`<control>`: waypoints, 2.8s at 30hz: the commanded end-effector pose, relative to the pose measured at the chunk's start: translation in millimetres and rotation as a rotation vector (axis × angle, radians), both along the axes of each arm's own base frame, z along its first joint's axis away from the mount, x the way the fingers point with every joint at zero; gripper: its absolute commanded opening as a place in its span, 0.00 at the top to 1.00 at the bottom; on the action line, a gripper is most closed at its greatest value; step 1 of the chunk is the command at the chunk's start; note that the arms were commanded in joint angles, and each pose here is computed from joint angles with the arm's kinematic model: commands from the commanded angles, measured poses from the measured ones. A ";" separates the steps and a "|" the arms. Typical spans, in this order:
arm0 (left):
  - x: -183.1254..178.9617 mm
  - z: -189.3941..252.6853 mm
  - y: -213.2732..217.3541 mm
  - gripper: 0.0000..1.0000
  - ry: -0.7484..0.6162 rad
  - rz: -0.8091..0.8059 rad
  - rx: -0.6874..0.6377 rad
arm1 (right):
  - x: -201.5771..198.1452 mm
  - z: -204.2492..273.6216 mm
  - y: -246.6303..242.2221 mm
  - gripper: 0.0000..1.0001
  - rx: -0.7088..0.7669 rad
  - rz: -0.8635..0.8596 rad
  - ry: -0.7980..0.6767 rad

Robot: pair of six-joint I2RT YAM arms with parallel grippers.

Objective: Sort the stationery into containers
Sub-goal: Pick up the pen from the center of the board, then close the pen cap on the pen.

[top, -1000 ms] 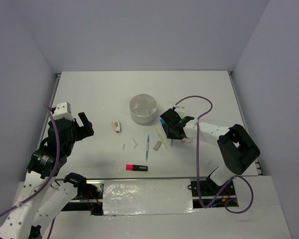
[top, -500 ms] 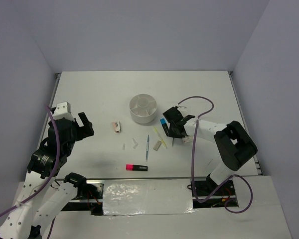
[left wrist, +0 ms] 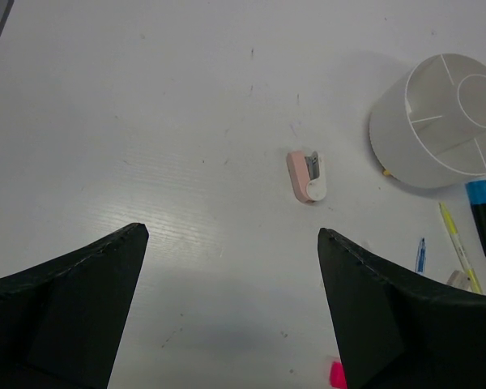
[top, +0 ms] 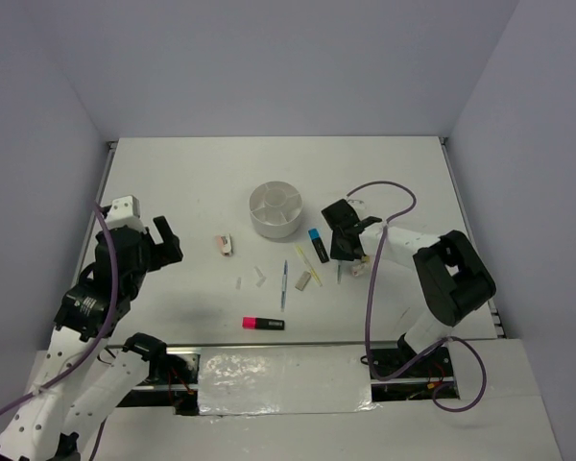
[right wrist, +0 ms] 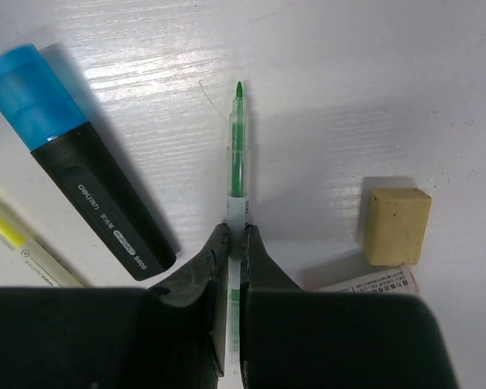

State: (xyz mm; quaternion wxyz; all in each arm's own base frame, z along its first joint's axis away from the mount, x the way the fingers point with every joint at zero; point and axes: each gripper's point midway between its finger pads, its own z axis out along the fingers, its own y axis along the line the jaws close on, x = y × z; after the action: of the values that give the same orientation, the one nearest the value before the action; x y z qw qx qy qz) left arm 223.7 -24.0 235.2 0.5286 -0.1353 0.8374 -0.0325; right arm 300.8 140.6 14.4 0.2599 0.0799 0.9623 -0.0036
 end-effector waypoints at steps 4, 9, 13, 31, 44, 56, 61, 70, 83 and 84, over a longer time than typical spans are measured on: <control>6.6 13.2 -13.2 0.01 -0.008 -0.076 0.004 | 9.2 56.3 -2.5 1.00 0.010 0.050 -0.106; 14.7 -0.3 -38.7 0.01 0.094 -0.113 -0.105 | 3.7 152.9 -2.6 1.00 0.097 0.108 -0.303; 25.4 -33.4 -64.8 0.01 0.180 -0.099 -0.152 | -28.2 222.9 -0.8 1.00 0.227 0.197 -0.449; 21.4 -175.4 -162.8 0.34 0.536 -0.282 0.047 | -100.6 227.4 12.3 1.00 0.406 0.392 -0.429; 20.8 -211.5 -154.0 0.40 0.605 -0.244 0.127 | -109.2 231.3 17.8 0.99 0.442 0.422 -0.433; 14.7 -219.8 -149.4 0.54 0.625 -0.245 0.138 | -109.4 233.4 23.8 0.99 0.454 0.433 -0.430; 11.9 -225.6 -150.3 0.64 0.643 -0.254 0.137 | -110.7 234.7 23.7 0.99 0.453 0.434 -0.432; 6.3 -228.0 -152.9 0.99 0.656 -0.266 0.108 | -116.7 241.1 31.4 0.99 0.487 0.480 -0.440; 38.6 -62.4 -177.4 1.00 0.206 -0.287 -0.207 | -126.2 253.0 90.3 1.00 0.650 0.580 -0.556; 39.2 -47.0 -176.5 1.00 0.161 -0.284 -0.241 | -130.8 255.0 98.0 1.00 0.694 0.568 -0.561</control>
State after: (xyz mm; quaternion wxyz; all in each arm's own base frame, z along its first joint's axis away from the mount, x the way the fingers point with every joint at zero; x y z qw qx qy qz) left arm 252.0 -195.7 130.4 0.3670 -0.0445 0.9181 -0.1431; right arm 166.7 215.8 244.5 0.4201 -0.1320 0.8232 0.3585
